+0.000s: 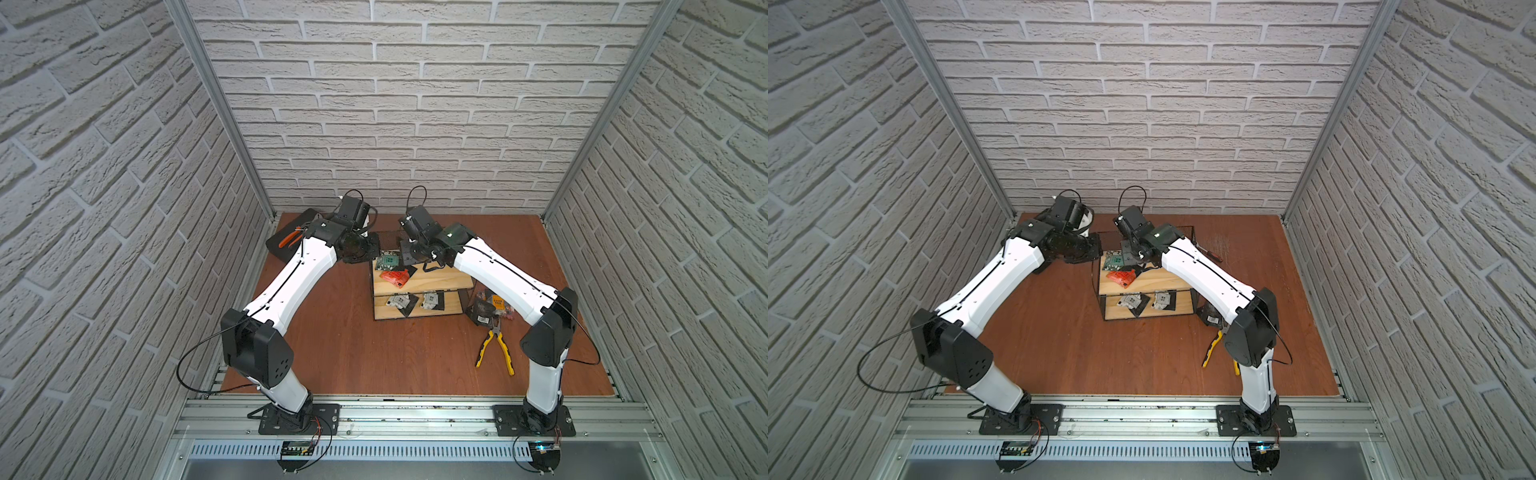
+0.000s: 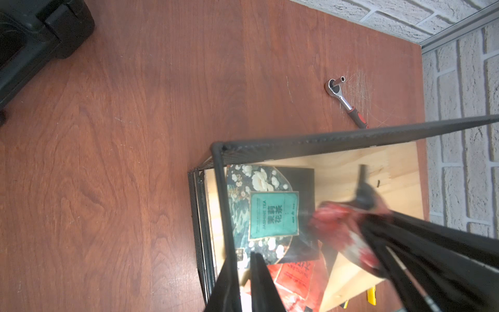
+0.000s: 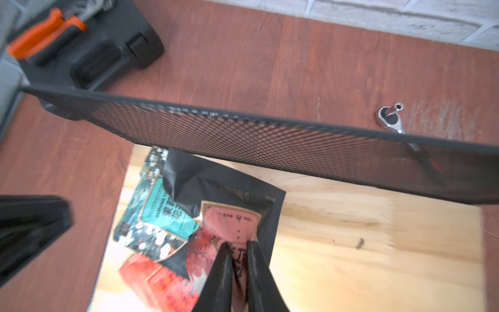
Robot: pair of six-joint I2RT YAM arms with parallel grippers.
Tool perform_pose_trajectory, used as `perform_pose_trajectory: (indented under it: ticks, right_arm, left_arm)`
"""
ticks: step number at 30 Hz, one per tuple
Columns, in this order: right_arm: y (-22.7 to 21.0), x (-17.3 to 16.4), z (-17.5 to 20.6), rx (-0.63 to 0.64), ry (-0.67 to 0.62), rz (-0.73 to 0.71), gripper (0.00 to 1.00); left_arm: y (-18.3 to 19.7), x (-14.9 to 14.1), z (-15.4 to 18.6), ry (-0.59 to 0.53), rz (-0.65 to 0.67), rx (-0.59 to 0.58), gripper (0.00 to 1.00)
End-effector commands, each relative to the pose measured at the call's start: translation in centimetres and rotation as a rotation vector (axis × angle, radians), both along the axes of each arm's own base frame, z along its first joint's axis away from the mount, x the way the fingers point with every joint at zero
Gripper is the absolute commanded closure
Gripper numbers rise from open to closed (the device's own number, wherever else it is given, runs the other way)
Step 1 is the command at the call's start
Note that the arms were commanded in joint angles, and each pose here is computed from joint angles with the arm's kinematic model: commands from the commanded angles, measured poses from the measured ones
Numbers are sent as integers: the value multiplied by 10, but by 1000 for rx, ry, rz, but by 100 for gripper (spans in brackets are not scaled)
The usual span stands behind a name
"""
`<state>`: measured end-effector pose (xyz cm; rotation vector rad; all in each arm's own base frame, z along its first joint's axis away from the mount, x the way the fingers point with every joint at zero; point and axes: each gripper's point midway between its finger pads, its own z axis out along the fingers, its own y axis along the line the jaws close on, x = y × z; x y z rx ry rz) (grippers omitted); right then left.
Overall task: Remove the tea bags from the shelf
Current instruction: Pick up the tea bag from the shelf, then place the tea bag at the center of the board.
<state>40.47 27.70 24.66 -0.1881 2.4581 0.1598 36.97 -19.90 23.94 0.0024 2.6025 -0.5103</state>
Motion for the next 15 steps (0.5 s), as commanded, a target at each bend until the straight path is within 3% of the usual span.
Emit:
perform_pose_trajectory:
  ticks: [1, 9, 15]
  right_arm:
    - [-14, -7, 36, 38, -77, -17, 85]
    - [-59, -21, 85, 61, -190, -109, 86]
    - [-136, -30, 99, 100, -209, -271, 86]
  left_arm:
    - [-8, 4, 15, -49, -28, -20, 85]
    - [-9, 4, 16, -50, -29, -20, 85]
    - [-10, 4, 15, -48, -31, -21, 85]
